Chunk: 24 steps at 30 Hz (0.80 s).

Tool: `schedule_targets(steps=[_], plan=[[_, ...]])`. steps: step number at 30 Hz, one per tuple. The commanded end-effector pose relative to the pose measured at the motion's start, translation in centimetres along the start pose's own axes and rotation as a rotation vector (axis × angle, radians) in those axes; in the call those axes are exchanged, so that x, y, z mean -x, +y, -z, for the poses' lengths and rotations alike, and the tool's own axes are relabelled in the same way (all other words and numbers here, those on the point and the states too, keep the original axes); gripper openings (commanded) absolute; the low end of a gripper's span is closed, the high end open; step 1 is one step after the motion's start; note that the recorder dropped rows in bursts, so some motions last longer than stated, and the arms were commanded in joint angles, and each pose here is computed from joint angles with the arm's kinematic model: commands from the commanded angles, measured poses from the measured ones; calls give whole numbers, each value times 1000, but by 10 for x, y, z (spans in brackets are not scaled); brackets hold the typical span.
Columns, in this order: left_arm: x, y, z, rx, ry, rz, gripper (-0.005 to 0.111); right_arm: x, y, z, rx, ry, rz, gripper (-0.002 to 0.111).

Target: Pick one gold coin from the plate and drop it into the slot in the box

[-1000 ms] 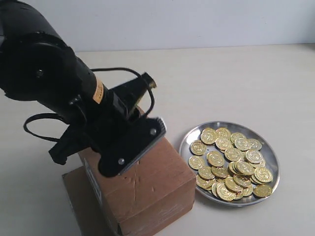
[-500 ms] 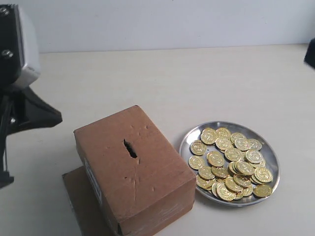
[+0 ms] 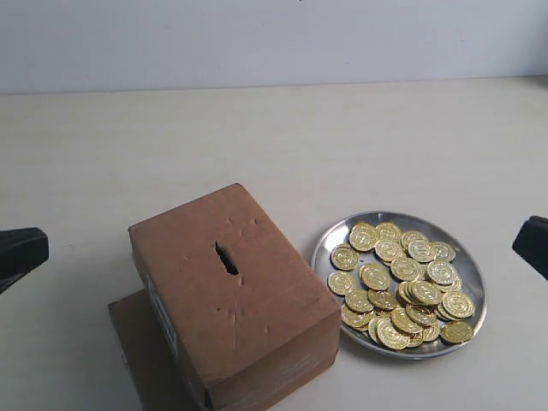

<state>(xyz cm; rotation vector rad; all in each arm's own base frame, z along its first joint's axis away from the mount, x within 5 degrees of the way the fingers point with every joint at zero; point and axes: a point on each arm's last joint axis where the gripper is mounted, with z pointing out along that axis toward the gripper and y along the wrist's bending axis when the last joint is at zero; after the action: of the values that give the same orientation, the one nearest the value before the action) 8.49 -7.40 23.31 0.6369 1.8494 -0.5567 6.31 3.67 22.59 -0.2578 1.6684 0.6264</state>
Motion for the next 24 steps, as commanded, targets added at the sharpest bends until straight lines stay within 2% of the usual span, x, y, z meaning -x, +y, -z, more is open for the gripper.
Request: schedule_targets(steps=[1,4,7,11,14,22,23,24], plan=[[-28,8,2,75,-25,199,0,-13,-13,9,-60,-89,-71,0],[-44,13,3,124,-23,269,0,-13,-16,14,-64,-155,-116,0],[-53,18,4,172,-34,308,0,-13,-14,15,-43,-157,-42,0],[-54,20,4,198,-50,330,0,-13,-15,15,-52,-157,-30,0],[-55,19,4,181,-35,274,0,-13,-16,15,-62,-159,-28,0],[-54,19,4,184,-33,165,0,-15,-13,15,-30,-139,-137,0],[-54,19,4,182,-32,165,0,-15,-13,15,-23,-137,-166,0],[-55,18,4,179,-30,165,0,-16,-11,15,1,-126,-304,0]])
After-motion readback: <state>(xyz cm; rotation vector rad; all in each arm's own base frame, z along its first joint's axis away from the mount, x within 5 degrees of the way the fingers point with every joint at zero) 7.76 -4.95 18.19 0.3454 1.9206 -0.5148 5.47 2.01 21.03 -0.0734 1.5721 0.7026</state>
